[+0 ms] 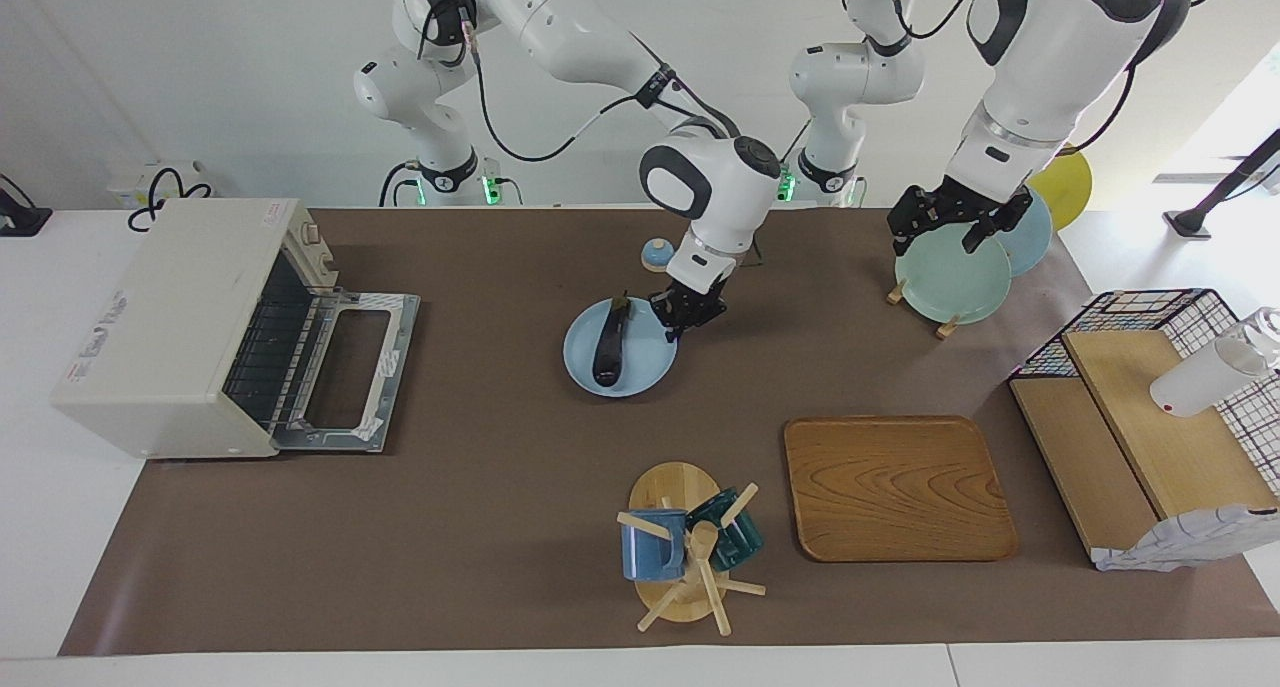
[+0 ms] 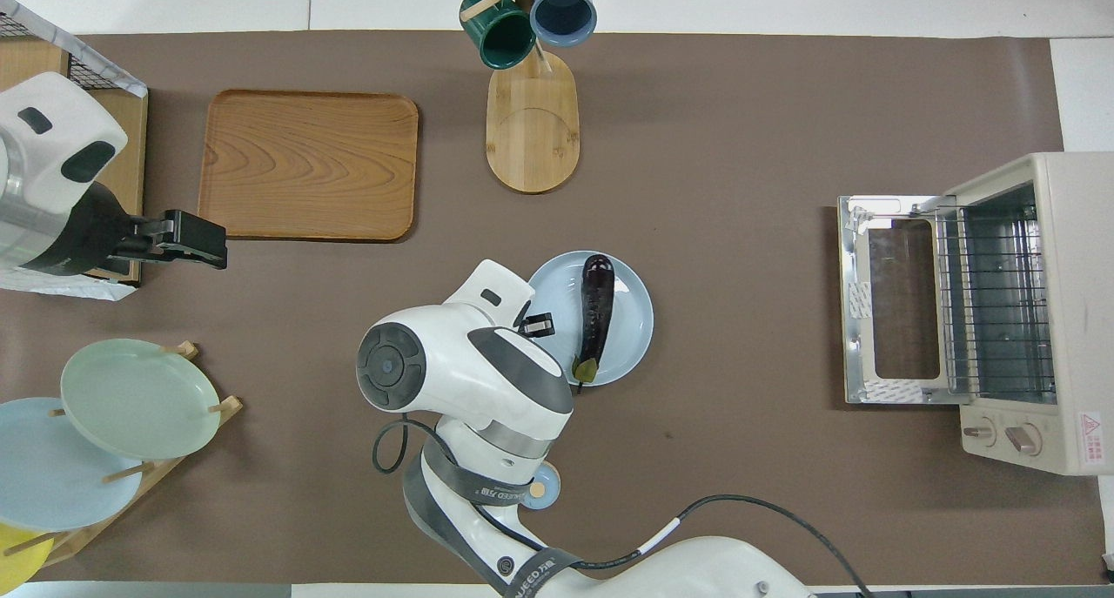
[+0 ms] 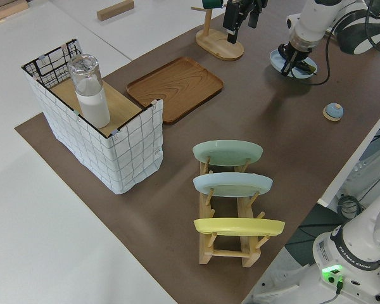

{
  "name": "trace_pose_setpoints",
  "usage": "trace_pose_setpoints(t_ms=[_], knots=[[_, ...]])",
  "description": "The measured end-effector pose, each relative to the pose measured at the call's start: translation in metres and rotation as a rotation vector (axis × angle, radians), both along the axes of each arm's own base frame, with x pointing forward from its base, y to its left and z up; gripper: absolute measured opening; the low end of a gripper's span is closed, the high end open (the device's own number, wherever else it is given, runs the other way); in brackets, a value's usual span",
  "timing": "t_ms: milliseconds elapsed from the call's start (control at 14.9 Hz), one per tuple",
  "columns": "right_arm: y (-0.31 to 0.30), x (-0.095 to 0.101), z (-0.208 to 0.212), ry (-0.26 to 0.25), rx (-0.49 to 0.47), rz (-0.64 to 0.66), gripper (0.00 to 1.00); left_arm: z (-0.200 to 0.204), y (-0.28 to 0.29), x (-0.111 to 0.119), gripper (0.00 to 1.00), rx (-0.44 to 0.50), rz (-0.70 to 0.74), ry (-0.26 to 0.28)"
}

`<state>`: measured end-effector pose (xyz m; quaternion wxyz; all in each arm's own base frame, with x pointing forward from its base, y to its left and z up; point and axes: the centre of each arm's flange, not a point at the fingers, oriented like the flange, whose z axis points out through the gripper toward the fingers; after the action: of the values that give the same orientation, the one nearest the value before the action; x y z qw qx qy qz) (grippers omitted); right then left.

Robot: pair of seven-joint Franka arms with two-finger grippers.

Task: Put eggplant into oven
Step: 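Carry the eggplant into the open oven with the right gripper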

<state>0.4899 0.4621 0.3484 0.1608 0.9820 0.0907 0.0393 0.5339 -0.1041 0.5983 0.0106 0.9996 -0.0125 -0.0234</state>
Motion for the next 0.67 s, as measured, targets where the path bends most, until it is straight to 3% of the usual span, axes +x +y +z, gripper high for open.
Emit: trace_pose_setpoints(t_ms=[269, 672], knots=[[-0.081, 0.028, 0.033, 0.078, -0.080, -0.045, 0.03, 0.000, 0.000, 0.000, 1.00, 0.000, 0.000, -0.001], [-0.303, 0.065, 0.072, 0.193, -0.068, -0.067, 0.03, 0.000, 0.000, 0.000, 1.00, 0.000, 0.001, -0.001]])
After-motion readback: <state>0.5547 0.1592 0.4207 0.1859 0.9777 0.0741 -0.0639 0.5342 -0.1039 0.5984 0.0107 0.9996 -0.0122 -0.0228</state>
